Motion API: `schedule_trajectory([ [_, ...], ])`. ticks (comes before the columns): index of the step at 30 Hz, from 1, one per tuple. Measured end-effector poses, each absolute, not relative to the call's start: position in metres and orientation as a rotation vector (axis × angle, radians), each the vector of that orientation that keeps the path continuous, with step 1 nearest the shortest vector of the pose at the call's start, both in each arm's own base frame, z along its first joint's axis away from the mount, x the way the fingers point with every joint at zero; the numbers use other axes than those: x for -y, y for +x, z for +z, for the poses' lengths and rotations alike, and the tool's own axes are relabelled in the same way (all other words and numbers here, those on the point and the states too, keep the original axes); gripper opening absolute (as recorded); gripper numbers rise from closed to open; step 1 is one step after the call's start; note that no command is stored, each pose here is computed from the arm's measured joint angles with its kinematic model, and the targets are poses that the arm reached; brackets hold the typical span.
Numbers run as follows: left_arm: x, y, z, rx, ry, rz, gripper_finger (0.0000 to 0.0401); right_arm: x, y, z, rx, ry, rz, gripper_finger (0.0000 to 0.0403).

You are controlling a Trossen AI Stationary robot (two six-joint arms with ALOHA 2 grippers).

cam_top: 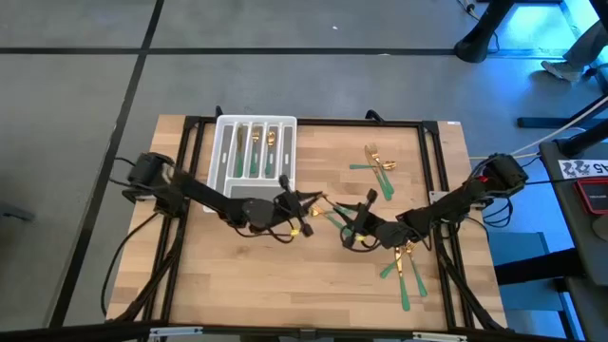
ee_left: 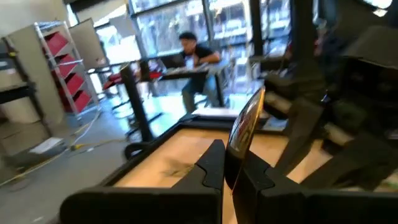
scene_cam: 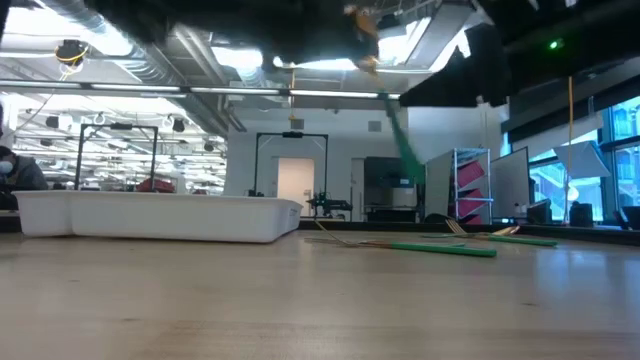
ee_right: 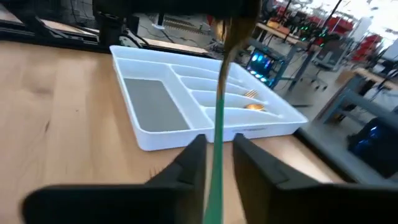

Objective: Sort silverware
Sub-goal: Put the green spoon into the white cutlery tray

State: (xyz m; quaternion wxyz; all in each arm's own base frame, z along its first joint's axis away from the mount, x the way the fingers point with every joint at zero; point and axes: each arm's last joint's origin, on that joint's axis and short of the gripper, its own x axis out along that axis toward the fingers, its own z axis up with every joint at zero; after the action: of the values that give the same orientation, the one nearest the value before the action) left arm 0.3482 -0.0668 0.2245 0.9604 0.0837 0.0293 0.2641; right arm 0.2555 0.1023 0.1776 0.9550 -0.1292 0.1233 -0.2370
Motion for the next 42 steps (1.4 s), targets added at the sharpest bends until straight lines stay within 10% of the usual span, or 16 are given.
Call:
schedule_trajectory([
  [13, -0.064, 0.249, 0.309, -0.290, -0.022, 0.689, 0.0001, -0.121, 0.234, 0.197, -0.248, -0.460, -0.527, 0.0172],
  [25, -0.204, 0.202, 0.256, -0.496, -0.340, 0.637, 0.0000, -0.121, 0.234, 0.195, -0.254, -0.457, -0.512, 0.0170],
  [42, -0.227, 0.224, 0.215, -0.660, -0.334, 0.482, 0.0000, -0.121, 0.234, 0.195, -0.250, -0.432, -0.508, 0.0169],
])
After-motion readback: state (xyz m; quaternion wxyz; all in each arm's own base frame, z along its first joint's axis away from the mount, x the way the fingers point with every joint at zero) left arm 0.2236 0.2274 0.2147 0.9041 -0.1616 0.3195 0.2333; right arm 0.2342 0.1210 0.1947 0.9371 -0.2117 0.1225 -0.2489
